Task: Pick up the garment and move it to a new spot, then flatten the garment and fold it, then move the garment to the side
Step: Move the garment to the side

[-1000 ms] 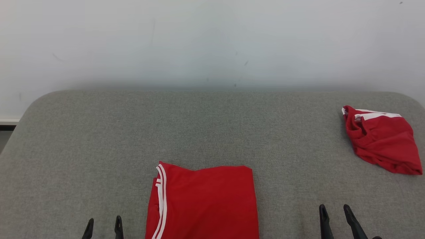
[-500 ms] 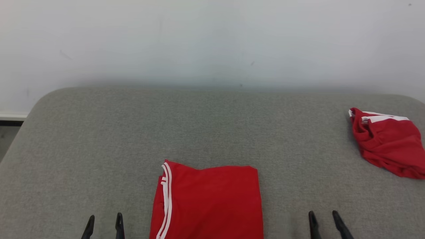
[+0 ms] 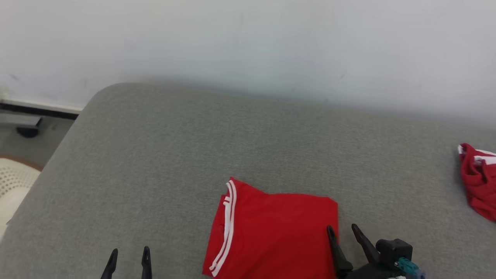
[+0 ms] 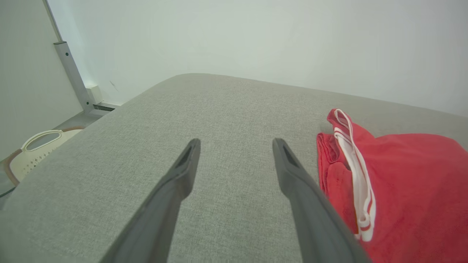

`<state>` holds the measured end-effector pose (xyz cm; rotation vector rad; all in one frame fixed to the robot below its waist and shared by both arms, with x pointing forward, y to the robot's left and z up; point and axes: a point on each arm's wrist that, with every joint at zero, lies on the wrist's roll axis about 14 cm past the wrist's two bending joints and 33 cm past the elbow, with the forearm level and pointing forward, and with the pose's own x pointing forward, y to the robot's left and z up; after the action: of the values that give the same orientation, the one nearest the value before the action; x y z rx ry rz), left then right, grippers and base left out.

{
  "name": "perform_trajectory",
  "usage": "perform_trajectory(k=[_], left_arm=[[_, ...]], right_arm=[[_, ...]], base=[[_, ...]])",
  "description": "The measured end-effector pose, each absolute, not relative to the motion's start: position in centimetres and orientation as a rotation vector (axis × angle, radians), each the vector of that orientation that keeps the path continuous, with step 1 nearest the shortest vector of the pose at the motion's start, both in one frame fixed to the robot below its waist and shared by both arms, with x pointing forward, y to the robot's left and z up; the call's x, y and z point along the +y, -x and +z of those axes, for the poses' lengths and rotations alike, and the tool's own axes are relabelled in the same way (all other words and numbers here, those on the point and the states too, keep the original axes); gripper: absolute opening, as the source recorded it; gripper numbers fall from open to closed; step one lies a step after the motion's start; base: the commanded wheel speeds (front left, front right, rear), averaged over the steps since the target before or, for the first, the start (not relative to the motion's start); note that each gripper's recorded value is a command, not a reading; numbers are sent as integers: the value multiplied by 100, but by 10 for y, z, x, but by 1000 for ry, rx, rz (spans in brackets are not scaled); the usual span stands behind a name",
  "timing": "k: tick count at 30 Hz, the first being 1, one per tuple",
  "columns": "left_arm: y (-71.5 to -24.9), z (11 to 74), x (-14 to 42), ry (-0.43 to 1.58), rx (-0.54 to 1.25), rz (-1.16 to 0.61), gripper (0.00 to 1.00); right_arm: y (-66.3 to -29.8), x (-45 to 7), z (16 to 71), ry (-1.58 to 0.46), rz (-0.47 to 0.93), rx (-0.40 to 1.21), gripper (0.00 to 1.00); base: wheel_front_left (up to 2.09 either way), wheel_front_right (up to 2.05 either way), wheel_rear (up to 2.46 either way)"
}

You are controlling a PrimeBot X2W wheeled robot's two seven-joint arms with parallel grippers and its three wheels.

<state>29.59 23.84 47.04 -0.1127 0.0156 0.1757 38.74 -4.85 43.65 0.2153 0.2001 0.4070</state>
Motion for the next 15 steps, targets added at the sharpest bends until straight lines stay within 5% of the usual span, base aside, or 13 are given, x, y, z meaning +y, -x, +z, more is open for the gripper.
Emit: perform_trajectory(k=[12,13,14,15], left_arm=[[-274,470,261,123,12,267,100],[-274,470,261,123,12,268,100],[-274,470,260,124,11,267,100],[-275,470,260,124,11,266,100]], right_arm=[[-380,-13,380,-253,465,453,100],[-378,-11,379,-260,471,461,92],[-376,-8,379,-260,482,465,26],[-374,-6,378,-264,487,471,0]], base=[[0,0,0],[0,0,0],[0,0,0],[0,0,0]])
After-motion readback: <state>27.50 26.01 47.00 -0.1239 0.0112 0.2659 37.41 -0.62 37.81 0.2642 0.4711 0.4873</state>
